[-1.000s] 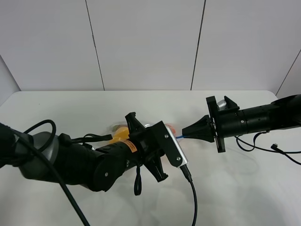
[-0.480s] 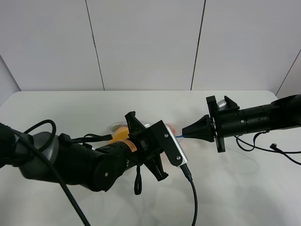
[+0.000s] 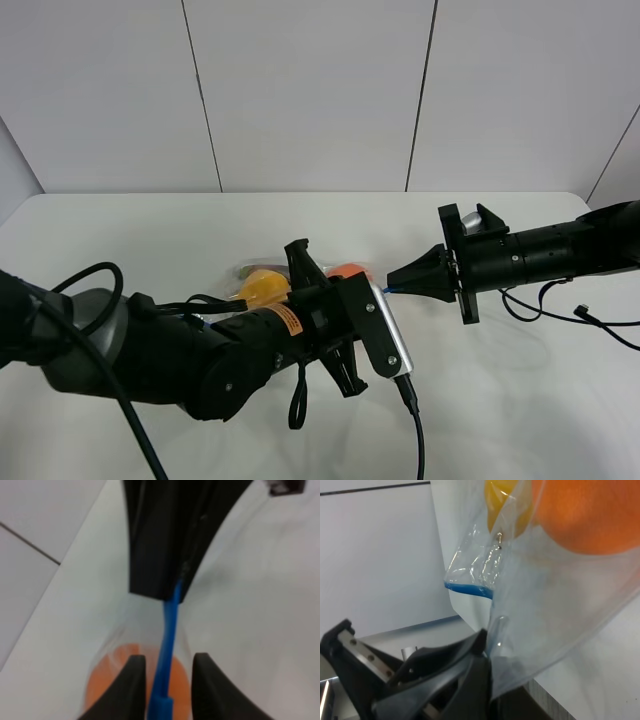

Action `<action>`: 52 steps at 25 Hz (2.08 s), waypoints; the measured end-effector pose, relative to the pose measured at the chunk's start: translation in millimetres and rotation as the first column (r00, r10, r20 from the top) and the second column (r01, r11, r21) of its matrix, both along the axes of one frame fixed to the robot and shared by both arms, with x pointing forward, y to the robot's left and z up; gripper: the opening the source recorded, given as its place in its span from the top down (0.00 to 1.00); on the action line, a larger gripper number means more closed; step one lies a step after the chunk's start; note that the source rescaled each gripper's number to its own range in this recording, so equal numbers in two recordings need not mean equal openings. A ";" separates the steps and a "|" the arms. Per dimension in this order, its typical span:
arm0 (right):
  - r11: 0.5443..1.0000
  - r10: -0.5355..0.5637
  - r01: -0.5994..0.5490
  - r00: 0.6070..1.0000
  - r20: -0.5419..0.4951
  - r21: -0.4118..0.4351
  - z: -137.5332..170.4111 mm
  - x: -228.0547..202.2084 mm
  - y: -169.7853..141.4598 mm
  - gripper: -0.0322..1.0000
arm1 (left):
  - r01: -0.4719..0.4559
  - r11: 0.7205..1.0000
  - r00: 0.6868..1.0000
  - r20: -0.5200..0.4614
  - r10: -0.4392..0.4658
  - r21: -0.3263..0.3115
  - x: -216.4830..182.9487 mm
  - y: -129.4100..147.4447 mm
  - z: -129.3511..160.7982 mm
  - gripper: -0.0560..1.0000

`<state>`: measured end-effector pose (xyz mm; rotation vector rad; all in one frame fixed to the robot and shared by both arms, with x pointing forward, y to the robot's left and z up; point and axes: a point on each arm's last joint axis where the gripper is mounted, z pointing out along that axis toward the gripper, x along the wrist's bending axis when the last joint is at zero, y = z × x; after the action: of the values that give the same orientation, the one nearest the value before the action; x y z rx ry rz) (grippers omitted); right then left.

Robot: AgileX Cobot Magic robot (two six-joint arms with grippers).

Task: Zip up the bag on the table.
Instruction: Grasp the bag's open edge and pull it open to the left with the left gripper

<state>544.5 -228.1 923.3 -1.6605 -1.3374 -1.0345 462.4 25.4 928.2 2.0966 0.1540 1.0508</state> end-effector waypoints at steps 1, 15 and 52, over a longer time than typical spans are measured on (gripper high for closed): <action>1.000 0.000 0.000 1.000 0.000 0.000 0.0 0.0 0.0 0.97 | 0.000 1.000 1.000 -0.001 0.000 -0.001 0.0 0.0 0.0 0.69; 1.000 0.001 -0.001 1.000 0.000 0.000 0.0 -0.1 0.0 0.97 | -0.005 1.000 1.000 0.009 0.005 -0.012 0.6 0.0 1.2 0.93; 1.000 -0.021 0.021 1.000 0.000 0.013 1.1 1.7 0.2 0.97 | -0.340 0.919 0.937 0.151 0.314 0.200 55.6 123.9 -23.0 0.95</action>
<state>546.2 -227.9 924.5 -1.6675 -1.3134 -1.0540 517.9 149.4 905.1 2.2525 0.3543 1.4450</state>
